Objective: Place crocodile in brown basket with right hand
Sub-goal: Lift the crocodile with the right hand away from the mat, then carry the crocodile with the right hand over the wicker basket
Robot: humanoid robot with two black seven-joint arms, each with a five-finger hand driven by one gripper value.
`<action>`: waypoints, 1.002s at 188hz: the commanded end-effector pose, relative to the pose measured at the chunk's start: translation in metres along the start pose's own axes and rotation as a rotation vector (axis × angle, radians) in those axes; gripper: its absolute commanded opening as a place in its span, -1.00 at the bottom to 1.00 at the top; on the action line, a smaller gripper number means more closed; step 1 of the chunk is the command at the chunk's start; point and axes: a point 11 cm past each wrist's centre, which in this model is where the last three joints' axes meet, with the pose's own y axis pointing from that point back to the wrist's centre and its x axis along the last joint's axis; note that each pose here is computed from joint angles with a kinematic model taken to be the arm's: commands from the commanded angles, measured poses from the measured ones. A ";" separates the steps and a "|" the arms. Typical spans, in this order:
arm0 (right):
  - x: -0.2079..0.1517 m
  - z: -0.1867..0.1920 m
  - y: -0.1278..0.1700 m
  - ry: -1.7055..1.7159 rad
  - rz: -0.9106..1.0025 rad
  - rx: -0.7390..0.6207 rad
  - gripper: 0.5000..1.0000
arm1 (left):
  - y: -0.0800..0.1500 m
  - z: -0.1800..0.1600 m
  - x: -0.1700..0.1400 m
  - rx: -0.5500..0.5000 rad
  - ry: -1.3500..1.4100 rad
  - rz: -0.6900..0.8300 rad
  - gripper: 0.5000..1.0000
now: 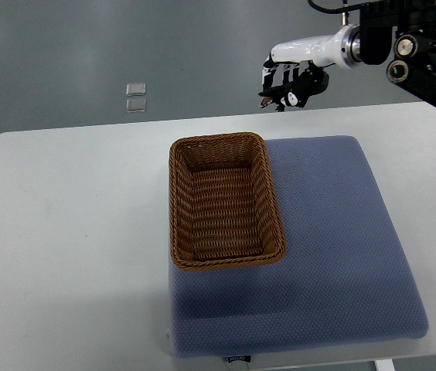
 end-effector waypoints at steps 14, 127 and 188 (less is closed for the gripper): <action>-0.010 -0.055 -0.034 0.020 -0.023 0.099 -1.00 | 0.000 0.000 0.001 -0.001 0.006 0.003 1.00; -0.096 -0.091 -0.090 -0.078 -0.105 0.159 -1.00 | 0.000 -0.001 0.001 0.004 0.006 0.003 1.00; -0.124 -0.079 -0.097 -0.127 -0.136 0.131 -0.84 | 0.000 -0.001 0.001 0.006 0.006 0.003 1.00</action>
